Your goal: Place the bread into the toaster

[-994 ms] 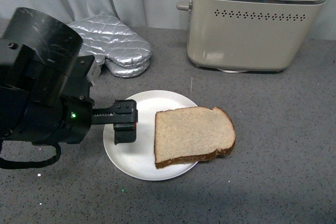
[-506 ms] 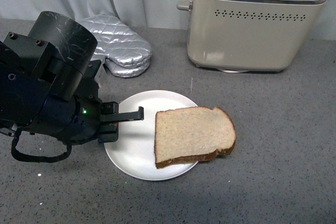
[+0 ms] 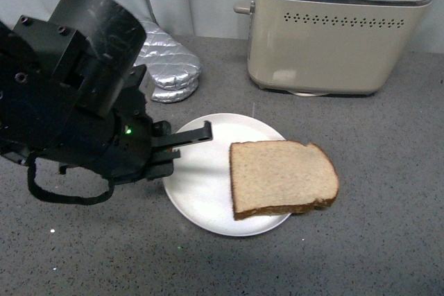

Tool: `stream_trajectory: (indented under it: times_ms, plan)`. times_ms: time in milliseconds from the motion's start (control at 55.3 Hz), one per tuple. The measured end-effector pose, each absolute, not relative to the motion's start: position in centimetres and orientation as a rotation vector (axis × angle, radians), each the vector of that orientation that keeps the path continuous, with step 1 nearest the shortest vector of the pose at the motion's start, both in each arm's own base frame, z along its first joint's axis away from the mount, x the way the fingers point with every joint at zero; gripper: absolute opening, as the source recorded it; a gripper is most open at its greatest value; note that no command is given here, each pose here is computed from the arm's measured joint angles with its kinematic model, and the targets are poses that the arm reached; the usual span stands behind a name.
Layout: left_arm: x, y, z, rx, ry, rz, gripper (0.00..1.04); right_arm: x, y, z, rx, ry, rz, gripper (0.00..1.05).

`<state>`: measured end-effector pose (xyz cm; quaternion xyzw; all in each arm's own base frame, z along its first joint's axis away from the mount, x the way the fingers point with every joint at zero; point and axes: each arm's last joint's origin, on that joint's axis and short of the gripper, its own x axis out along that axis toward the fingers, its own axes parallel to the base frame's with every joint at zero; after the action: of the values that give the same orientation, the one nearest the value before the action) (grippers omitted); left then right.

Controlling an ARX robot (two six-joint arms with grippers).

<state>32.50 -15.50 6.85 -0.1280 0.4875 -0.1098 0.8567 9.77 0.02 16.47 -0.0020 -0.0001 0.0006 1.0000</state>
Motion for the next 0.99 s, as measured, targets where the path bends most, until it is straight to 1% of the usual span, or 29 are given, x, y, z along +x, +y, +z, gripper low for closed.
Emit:
stream_trajectory:
  times_ms: [253,452,578,777,795,813,831,886,994]
  plan:
    - [34.2,-20.6,7.2,-0.275,1.048,-0.327,0.03,9.8,0.0,16.5,-0.004,0.000,0.001,0.95]
    - [35.0,-24.8,5.6,-0.278,1.116,-0.379,0.03,9.8,0.0,16.5,-0.004,0.000,0.001,0.95]
    - [35.6,-27.1,5.0,-0.285,1.134,-0.401,0.03,9.8,0.0,16.5,-0.004,0.000,0.001,0.95]
    - [36.5,-28.6,4.8,-0.303,1.138,-0.389,0.03,9.8,0.0,16.5,-0.004,0.000,0.001,0.95]
    - [36.6,-28.7,4.8,-0.306,1.135,-0.386,0.04,9.8,0.0,16.5,-0.004,0.000,0.001,0.95]
    - [36.6,-28.7,4.9,-0.311,1.133,-0.383,0.07,9.8,0.0,16.5,-0.004,0.000,0.001,0.95]
    - [36.7,-28.8,4.9,-0.321,1.128,-0.381,0.13,9.8,0.0,16.5,-0.004,0.000,0.001,0.95]
    - [36.8,-28.8,5.1,-0.334,1.105,-0.381,0.24,9.8,0.0,16.5,-0.004,0.000,0.001,0.95]
    - [36.5,-28.2,5.7,-0.325,1.034,-0.349,0.38,9.8,0.0,16.5,-0.004,0.000,0.001,0.95]
